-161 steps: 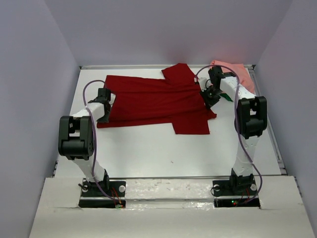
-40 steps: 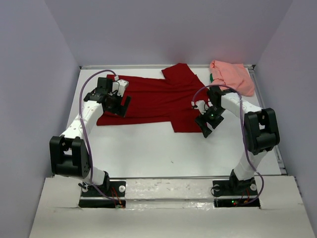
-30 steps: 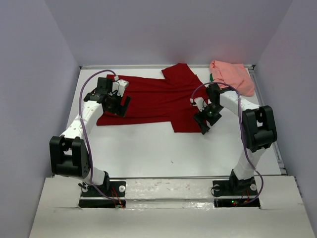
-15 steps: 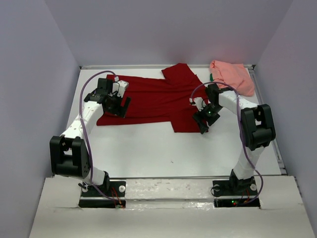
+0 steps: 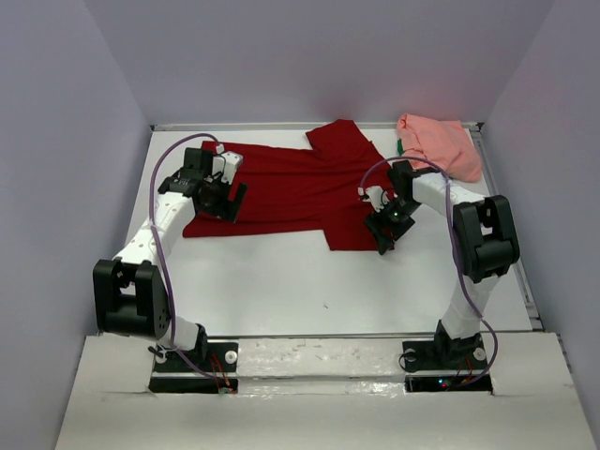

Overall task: Fold and stack the t-shirts
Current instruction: Fold the flattened tshirt in 1/3 of the way

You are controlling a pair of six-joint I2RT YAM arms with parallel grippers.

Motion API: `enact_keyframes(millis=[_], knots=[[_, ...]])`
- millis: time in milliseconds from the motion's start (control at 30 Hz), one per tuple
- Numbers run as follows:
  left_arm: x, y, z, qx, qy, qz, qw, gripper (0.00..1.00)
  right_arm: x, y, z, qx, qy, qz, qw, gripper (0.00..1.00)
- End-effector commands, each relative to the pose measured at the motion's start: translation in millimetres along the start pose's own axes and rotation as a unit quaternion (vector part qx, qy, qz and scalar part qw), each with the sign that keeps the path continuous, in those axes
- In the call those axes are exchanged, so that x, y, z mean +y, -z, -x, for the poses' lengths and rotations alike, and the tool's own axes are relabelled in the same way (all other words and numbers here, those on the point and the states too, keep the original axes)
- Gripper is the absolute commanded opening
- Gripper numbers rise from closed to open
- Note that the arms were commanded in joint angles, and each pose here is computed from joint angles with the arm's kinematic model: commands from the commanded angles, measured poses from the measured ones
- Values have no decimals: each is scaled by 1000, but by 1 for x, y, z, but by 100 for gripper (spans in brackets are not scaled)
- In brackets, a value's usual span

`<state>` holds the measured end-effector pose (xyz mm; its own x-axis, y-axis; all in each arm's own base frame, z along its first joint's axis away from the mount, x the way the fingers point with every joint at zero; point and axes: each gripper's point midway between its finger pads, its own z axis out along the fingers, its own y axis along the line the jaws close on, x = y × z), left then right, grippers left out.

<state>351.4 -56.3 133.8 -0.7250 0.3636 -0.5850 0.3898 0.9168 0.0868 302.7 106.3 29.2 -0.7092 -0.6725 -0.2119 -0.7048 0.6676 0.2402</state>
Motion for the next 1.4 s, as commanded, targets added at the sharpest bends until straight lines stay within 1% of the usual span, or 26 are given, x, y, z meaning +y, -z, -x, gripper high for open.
enact_keyframes(millis=[0,33,67,133,200,233,333,367,433,600,700,833,967,1100,1367], knots=[[1,11,6,-19,-7,8,1000,99,-3,-1,3,-13,-4,-3,1000,75],[0,11,6,-19,-7,6,1000,99,-3,-1,3,-13,-4,-3,1000,68],[0,11,6,-20,-7,6,1000,99,-2,-2,2,-12,-5,-2,1000,65],[0,12,6,-20,-7,6,1000,99,-2,-2,1,-11,-5,-1,1000,61],[0,13,6,-21,-7,7,1000,99,-1,-3,-1,-9,-5,0,1000,45],[0,12,6,-20,-7,7,1000,99,-1,-4,-1,-8,-5,0,1000,34],[1,13,7,-22,-7,7,1000,99,-3,-3,-3,-9,-10,-1,1000,21],[1,14,9,-24,-7,9,1000,99,-4,-3,-3,-9,-11,-3,1000,10],[2,15,9,-24,-6,9,1000,99,-4,-2,-3,-9,-11,-4,1000,0],[2,15,9,-25,-6,10,1000,99,-6,4,-1,-13,-9,-13,1000,0],[2,16,10,-27,-5,12,1000,99,-7,17,6,-24,-3,-26,999,0],[2,14,10,-25,-3,11,1000,99,-6,42,20,-46,8,-40,998,0],[1,16,13,-29,-1,11,1000,99,-7,73,44,-78,20,-55,995,0],[0,16,11,-29,-1,11,1000,99,-11,91,63,-99,28,-65,993,0],[0,17,7,-29,0,14,999,99,-24,94,92,-114,26,-64,991,0]])
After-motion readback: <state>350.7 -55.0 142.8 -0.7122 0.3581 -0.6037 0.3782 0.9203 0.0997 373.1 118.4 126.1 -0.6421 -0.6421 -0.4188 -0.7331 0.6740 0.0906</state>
